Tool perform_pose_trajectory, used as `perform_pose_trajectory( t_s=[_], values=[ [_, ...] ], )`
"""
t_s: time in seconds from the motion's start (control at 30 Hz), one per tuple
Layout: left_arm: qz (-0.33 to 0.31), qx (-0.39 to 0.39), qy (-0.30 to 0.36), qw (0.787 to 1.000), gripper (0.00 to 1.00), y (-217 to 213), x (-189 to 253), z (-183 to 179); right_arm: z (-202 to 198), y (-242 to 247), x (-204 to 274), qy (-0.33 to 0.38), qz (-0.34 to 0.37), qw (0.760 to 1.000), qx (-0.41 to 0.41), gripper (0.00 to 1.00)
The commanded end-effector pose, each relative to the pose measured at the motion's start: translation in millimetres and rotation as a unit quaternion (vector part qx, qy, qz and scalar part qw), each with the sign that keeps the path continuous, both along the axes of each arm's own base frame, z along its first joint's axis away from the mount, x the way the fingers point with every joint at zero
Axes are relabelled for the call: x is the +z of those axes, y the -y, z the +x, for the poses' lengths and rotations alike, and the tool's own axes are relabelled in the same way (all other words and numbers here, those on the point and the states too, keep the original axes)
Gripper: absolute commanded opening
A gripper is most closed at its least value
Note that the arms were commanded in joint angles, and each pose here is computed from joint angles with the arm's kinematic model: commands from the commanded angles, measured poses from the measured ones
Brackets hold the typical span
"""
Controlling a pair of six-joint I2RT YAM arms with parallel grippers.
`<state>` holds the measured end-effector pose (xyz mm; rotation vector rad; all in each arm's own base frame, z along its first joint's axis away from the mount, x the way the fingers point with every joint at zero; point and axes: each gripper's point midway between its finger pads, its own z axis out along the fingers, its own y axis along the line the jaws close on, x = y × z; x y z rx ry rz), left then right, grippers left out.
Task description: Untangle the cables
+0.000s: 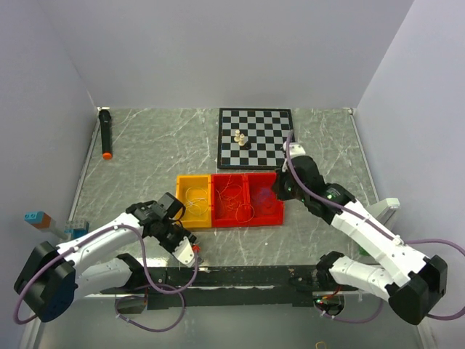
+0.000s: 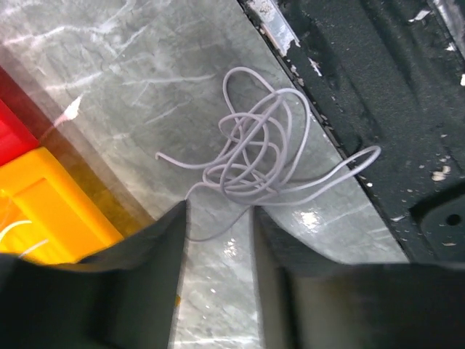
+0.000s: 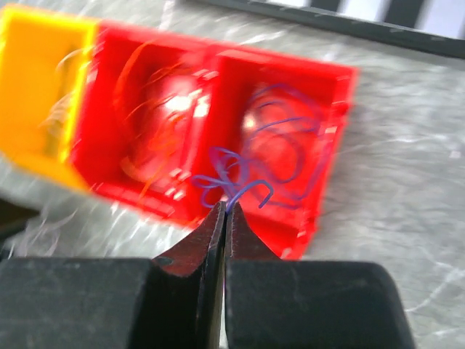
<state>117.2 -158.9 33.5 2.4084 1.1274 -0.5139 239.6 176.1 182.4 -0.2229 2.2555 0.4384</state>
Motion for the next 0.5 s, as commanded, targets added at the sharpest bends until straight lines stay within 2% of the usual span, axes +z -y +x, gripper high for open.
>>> perform_pose_trajectory(
  t_s=[0.0, 0.07, 0.17, 0.3, 0.47],
  values=[
    [-0.031, -0.029, 0.016, 0.999, 0.36, 14, 3, 3, 28, 8, 3, 0.014, 0.023, 0.999, -0.044, 0.0],
    [-0.037, -0.025, 0.018, 0.999, 0.19, 17, 5, 6, 33, 7, -7, 0.006, 0.028, 0.998, -0.05, 0.0],
    [-0.046, -0.015, 0.02, 0.999, 0.01, 22, 15, 9, 38, 2, -20, -0.007, 0.036, 0.998, -0.05, 0.0],
    [-0.06, 0.01, 0.025, 0.998, 0.01, 28, 40, 17, 42, -4, -33, -0.022, 0.036, 0.998, -0.048, 0.0],
    [-0.114, 0.065, 0.016, 0.991, 0.01, 46, 111, 26, 43, -6, -48, -0.037, 0.034, 0.998, -0.048, 0.0]
  ],
)
